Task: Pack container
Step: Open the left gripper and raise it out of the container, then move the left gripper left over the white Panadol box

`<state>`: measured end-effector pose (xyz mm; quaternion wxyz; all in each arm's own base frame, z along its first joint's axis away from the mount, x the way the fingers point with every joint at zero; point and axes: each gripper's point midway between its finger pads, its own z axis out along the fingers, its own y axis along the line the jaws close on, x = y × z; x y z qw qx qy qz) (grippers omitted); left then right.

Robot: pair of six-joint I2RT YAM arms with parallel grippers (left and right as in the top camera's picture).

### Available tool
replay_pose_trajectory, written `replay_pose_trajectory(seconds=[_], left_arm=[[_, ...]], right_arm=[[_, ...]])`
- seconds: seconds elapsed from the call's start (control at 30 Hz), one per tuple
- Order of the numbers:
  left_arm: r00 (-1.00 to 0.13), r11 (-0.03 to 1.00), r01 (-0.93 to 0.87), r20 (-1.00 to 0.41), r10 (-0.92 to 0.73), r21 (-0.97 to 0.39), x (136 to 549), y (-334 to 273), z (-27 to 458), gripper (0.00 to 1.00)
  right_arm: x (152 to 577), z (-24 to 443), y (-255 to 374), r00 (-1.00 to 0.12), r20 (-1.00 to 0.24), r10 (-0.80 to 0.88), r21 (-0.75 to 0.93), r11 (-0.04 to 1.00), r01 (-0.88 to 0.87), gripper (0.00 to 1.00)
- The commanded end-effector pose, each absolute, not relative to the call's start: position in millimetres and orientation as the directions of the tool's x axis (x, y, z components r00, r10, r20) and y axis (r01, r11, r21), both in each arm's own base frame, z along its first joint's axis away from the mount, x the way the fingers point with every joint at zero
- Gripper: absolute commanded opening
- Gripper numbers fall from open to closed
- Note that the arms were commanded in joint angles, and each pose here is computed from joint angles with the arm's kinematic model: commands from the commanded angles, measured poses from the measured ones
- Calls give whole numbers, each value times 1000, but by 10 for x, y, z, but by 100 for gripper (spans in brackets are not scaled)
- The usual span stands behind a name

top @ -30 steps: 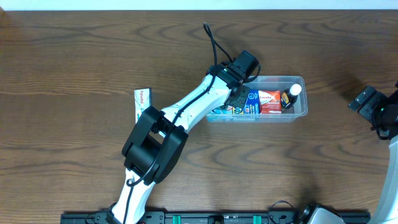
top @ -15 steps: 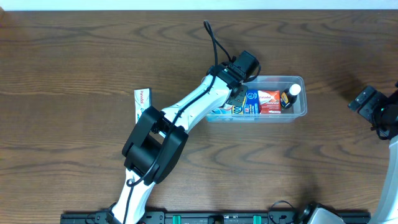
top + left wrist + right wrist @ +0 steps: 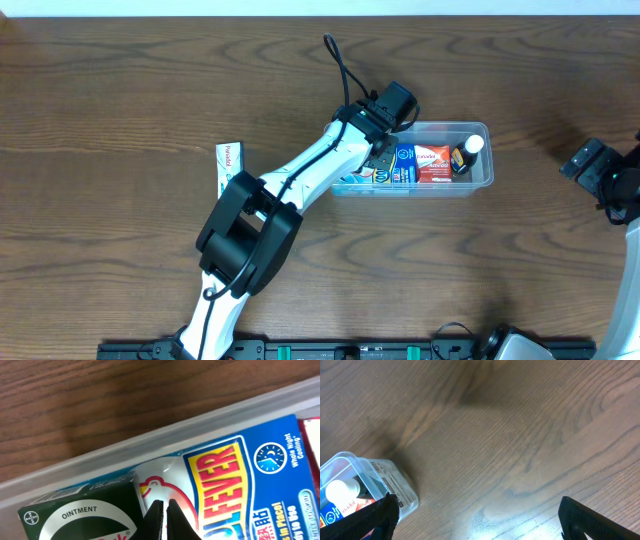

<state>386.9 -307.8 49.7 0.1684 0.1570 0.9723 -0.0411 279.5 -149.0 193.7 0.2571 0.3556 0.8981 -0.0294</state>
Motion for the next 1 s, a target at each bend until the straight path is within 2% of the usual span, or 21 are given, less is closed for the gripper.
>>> replay_pose_trajectory(seconds=[0.0,0.2,0.37,0.5,0.63,0.83,0.93,0.97], left_arm=[[-856,943,319,-457,242,-98,3957,-3175,1151,6],[-799,943,310,-571,189,-121,4004,-2886,1932,6],[-799,988,135,-598,64,-75,4115,-1997,2359,6],[-833,999,-18,-552,-40,-44,4172,-1291,2339,6],[-864,986,-167,-479,-156,-21,4169,-674,2121,7],[-892,963,-262,-365,-267,-63,4113,-273,1706,8],[-903,957,-285,-320,-288,-58,4089,-186,1487,57],[-906,956,-288,-308,-290,-53,4083,-175,1411,63]], right_arm=[[2799,1988,-1543,-592,-495,636,133,728,672,99],[2798,1987,-1543,-592,-495,637,133,728,672,99],[2799,1988,-1543,-592,-495,636,133,728,672,99],[2799,1988,-1543,-592,-495,636,133,728,672,99],[2799,1988,-1543,-592,-495,636,133,728,672,99],[2799,1988,-1543,-592,-495,636,133,728,672,99],[2799,1988,-1543,-592,-495,636,133,728,672,99],[2799,1988,-1543,-592,-495,636,133,728,672,99]])
